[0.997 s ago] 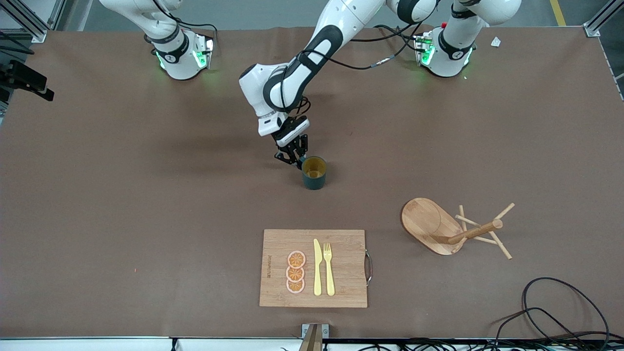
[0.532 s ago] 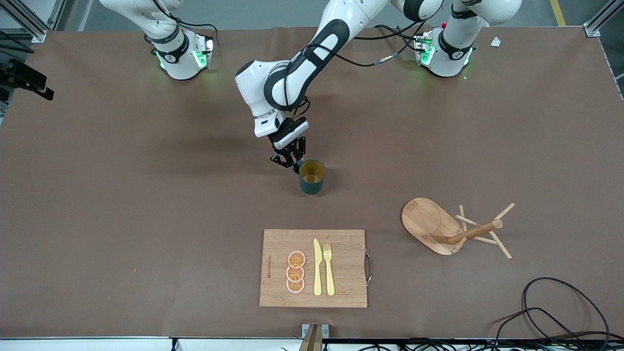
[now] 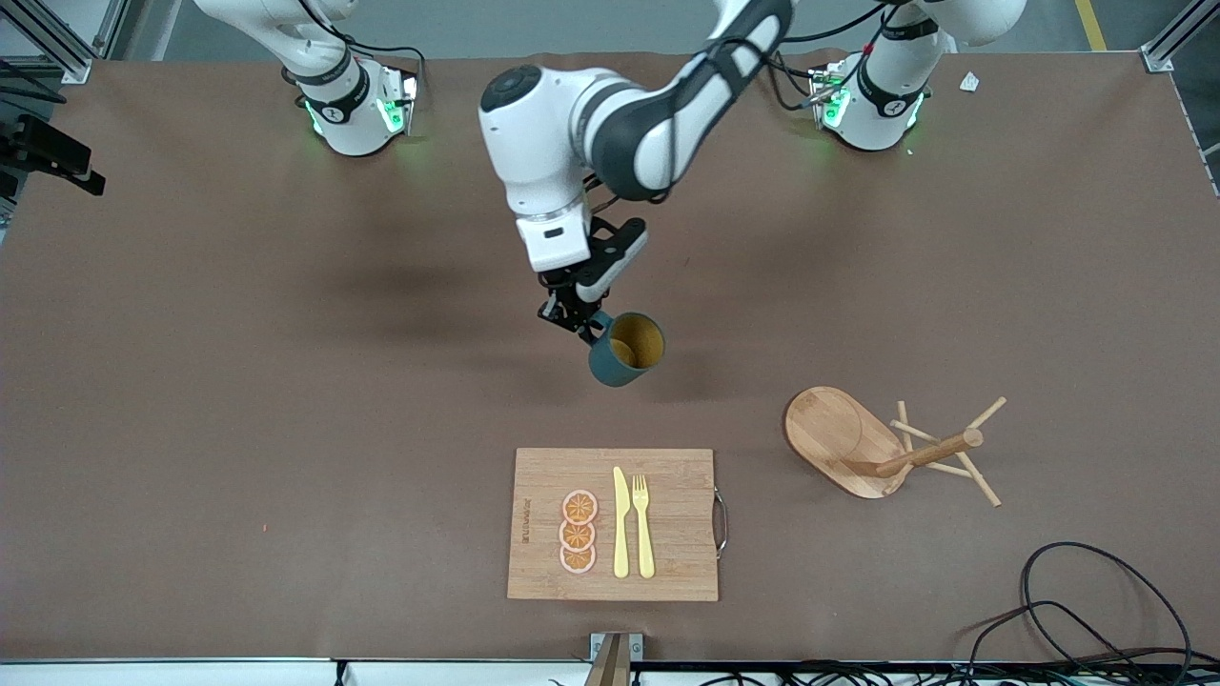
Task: Pass cup and hang on rack
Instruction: 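Close the left gripper on the handle and lift the mug, then carry the mug with the left gripper over the wooden rack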
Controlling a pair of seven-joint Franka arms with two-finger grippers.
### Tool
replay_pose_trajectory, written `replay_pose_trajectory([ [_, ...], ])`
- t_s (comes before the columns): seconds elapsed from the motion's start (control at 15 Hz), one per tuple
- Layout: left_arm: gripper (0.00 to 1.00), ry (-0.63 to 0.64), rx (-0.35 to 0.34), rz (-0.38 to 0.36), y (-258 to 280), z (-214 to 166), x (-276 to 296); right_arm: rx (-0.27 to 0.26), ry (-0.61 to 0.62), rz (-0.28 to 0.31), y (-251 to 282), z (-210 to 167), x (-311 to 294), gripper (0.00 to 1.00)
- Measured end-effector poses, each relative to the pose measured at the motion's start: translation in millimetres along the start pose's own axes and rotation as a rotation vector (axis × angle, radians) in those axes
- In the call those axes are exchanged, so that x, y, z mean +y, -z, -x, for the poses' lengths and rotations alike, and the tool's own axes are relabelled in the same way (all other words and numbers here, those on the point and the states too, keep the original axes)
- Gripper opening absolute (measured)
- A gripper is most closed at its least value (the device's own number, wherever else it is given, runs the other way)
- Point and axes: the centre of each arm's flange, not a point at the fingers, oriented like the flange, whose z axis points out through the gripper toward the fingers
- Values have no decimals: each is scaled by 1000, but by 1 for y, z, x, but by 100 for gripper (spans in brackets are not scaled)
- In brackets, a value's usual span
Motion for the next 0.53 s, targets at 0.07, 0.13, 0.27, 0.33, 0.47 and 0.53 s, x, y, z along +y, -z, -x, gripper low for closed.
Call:
replay_pose_trajectory([
  [0.07,21,37,-50,-3,12,-23,7,0,0,0,0,0,0,100],
  [0.13,21,71,-99,-7,23,-46,12,0,0,0,0,0,0,100],
  [0.27,21,127,-196,-14,35,-94,22,0,1,0,0,0,0,100],
  [0.33,21,149,-234,-15,38,-115,25,1,1,0,0,0,0,100],
  [0.47,21,201,-309,-17,41,-153,30,1,2,0,0,0,0,100],
  [0.53,21,234,-353,-14,40,-171,32,1,2,0,0,0,-1,100],
])
